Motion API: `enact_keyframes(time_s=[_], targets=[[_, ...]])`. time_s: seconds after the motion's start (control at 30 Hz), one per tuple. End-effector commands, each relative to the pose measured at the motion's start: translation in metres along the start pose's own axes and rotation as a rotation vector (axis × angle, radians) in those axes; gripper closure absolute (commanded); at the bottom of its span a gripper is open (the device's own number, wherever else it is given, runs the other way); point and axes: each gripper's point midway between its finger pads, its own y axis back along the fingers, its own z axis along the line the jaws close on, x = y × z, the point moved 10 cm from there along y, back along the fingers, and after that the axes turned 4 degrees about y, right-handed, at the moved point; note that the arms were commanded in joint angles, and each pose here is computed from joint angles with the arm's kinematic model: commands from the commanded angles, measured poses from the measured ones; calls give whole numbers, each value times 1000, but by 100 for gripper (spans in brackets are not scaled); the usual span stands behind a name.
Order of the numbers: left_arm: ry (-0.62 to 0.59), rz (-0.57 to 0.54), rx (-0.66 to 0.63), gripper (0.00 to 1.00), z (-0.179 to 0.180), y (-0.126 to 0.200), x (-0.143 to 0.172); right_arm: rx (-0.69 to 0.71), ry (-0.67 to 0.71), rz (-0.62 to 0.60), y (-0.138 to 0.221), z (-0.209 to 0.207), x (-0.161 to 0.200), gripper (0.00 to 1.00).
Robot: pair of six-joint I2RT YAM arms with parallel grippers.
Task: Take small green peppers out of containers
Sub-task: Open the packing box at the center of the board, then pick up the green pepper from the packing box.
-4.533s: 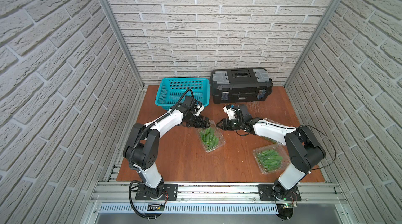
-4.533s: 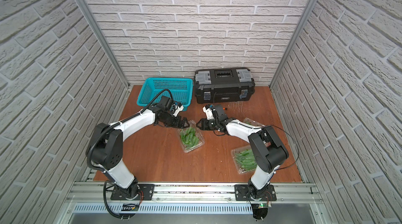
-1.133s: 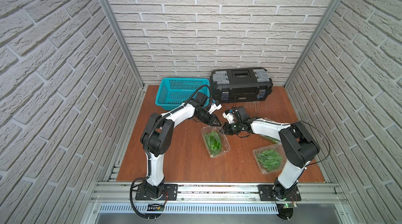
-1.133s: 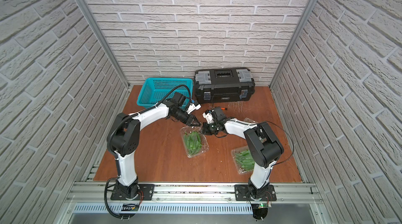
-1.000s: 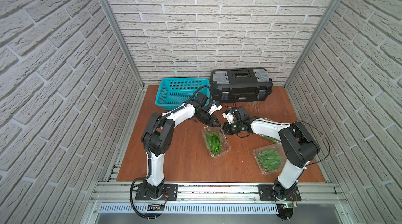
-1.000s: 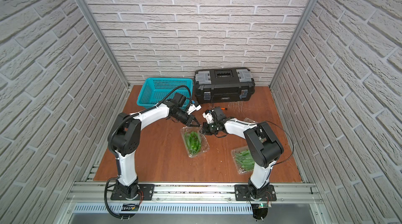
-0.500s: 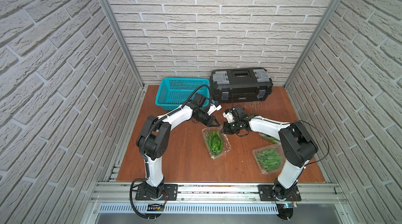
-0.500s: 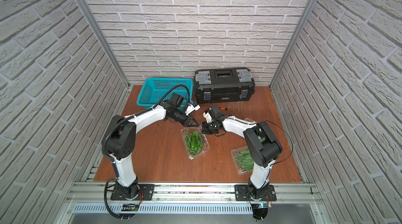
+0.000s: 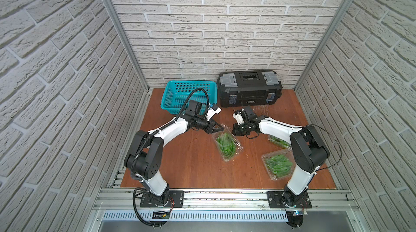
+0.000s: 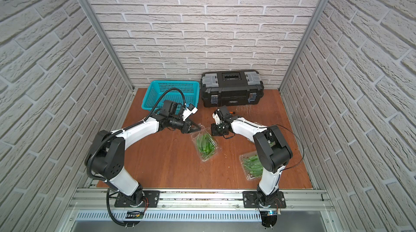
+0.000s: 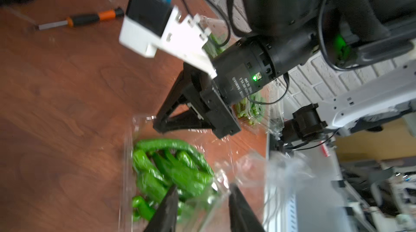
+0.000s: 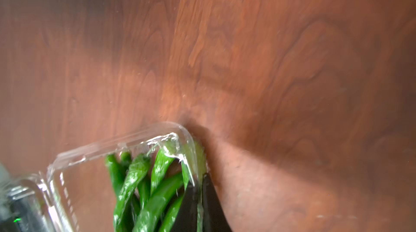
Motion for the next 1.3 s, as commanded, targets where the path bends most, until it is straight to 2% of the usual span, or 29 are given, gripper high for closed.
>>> enact_keyframes(time_s=[0.0,0.17,0.3,0.43,0.57,0.7,0.73,0.77,0.87,1.0,1.07,1.17,1.27], targets=[[16,-83,-47,38,0,18,-1,57,42,-65,18,-2,-12,80],[-9,-225,-112,36,-2,44,-7,66,65,-105,33,1,-16,70],[2,-367,-196,35,-3,70,-11,131,88,-178,55,4,-17,67],[103,-527,-328,33,9,100,-4,144,134,-233,75,11,-13,66],[228,-598,-473,26,29,116,9,56,178,-168,69,29,-2,67],[330,-533,-662,24,48,116,25,32,207,-86,46,42,14,66],[323,-505,-690,6,50,114,29,31,209,-71,41,44,16,66],[289,-466,-702,2,49,111,33,30,210,-54,36,46,18,66],[152,-290,-722,2,39,96,47,35,216,-19,23,51,25,65],[-19,-57,-647,2,17,76,65,54,223,10,12,52,30,65],[-88,33,-566,2,3,67,76,87,218,23,8,49,31,65],[-115,40,-420,2,-14,62,87,110,215,30,4,45,33,65],[-105,15,-459,2,-15,64,90,103,212,41,-1,45,35,66]])
